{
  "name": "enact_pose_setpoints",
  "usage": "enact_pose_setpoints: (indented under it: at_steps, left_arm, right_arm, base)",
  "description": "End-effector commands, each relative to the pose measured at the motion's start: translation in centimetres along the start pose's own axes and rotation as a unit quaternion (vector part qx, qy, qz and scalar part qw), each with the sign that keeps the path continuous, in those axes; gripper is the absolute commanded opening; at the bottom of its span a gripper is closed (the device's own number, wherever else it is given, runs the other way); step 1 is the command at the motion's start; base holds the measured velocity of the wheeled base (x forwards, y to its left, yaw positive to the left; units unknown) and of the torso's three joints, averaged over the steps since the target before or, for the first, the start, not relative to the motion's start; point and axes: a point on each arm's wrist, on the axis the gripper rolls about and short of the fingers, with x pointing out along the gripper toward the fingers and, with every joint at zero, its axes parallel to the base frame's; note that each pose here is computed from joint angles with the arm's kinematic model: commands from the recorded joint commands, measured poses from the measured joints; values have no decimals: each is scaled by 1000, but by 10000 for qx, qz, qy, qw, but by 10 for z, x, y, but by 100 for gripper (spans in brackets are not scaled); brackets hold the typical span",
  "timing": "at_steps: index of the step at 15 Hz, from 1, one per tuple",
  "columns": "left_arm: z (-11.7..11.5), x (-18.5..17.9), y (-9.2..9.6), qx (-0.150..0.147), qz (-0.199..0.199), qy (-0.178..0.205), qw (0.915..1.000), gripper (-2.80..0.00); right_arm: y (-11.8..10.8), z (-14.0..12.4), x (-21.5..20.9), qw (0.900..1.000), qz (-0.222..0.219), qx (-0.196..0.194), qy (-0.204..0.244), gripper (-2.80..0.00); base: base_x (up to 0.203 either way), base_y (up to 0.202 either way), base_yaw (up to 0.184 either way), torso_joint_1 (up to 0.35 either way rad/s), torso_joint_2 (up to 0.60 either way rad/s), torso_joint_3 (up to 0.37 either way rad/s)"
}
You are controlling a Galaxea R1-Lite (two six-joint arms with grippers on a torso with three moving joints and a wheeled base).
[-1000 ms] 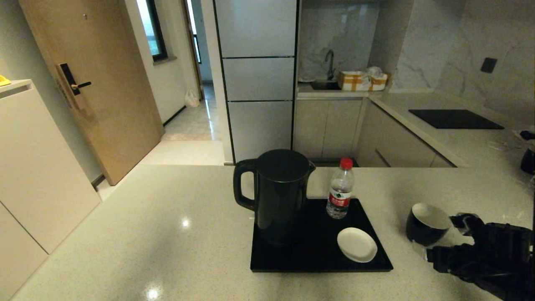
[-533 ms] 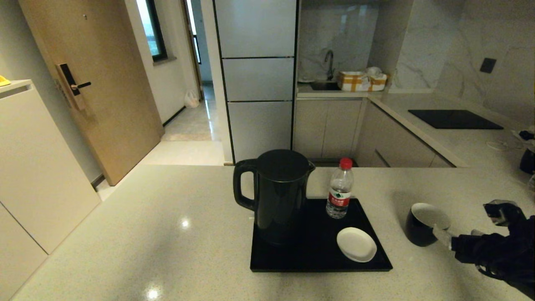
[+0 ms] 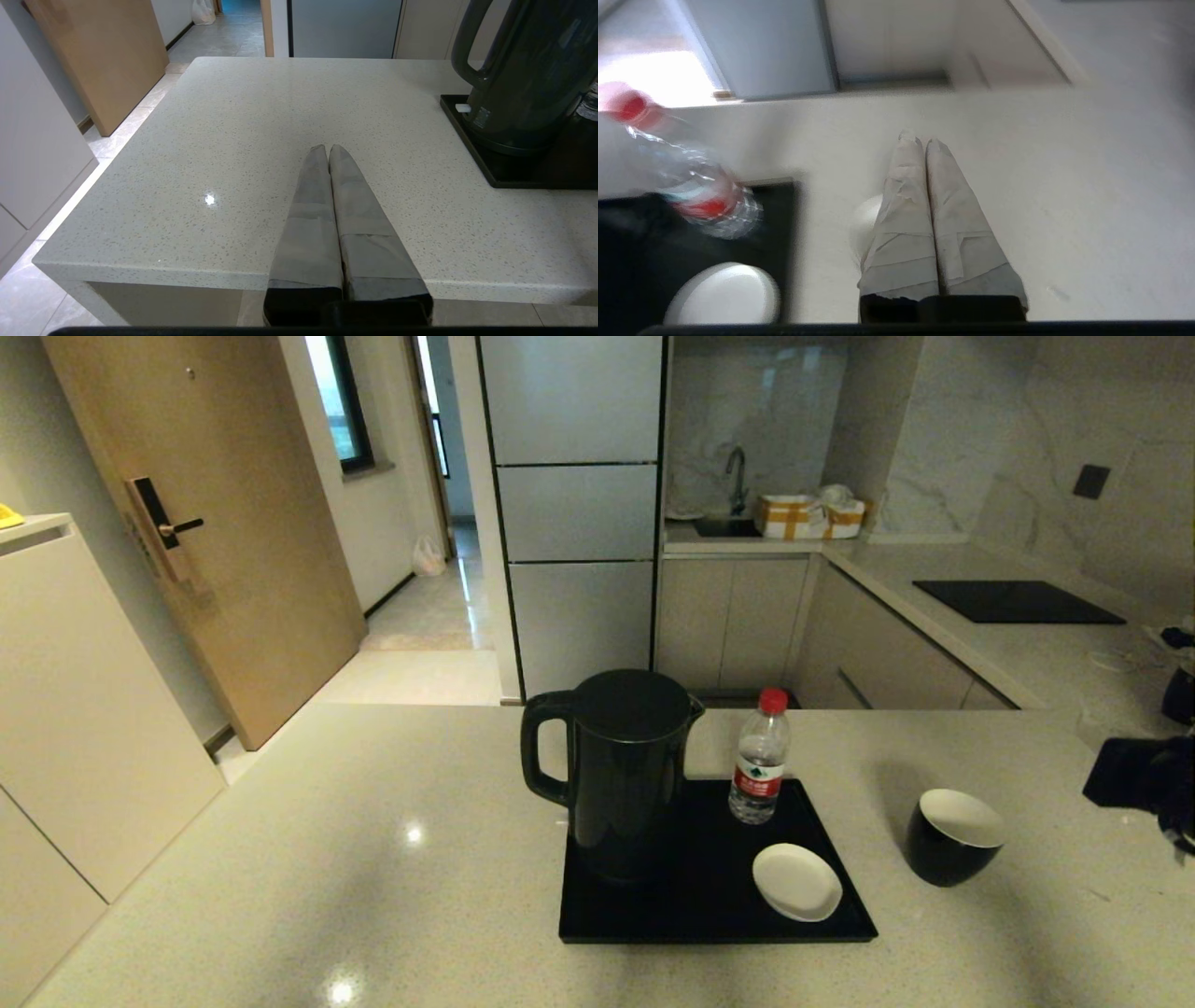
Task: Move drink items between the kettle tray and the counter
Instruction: Pick up the bottled water
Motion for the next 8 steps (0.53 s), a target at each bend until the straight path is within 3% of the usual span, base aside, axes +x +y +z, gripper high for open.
enact_pose_setpoints:
  at_steps: [1,3,6,7,8]
  left_arm:
    - [0,0,0,2,2,5,10000,-280]
    - [0,0,0,2,2,5,10000,-280]
    - [0,0,0,2,2,5,10000,-280]
    - [0,0,0,2,2,5,10000,-280]
    - [0,0,0,2,2,5,10000,-280]
  right_arm:
    - [22,43,-37,9956,579,2,734,-280]
    - [50,68,-40,9922,1020,-66,712,-280]
    - [108,37,1,9772,1454,-388,1495,-280]
    - [127,20,15,9703,1545,-520,1785,-211]
    - [142,2,29,9639,1573,-634,2054,0]
  base:
    - [0,0,0,0,0,0]
    - [0,0,0,0,0,0]
    - [0,0,0,0,0,0]
    - [0,0,0,0,0,0]
    - [0,0,0,0,0,0]
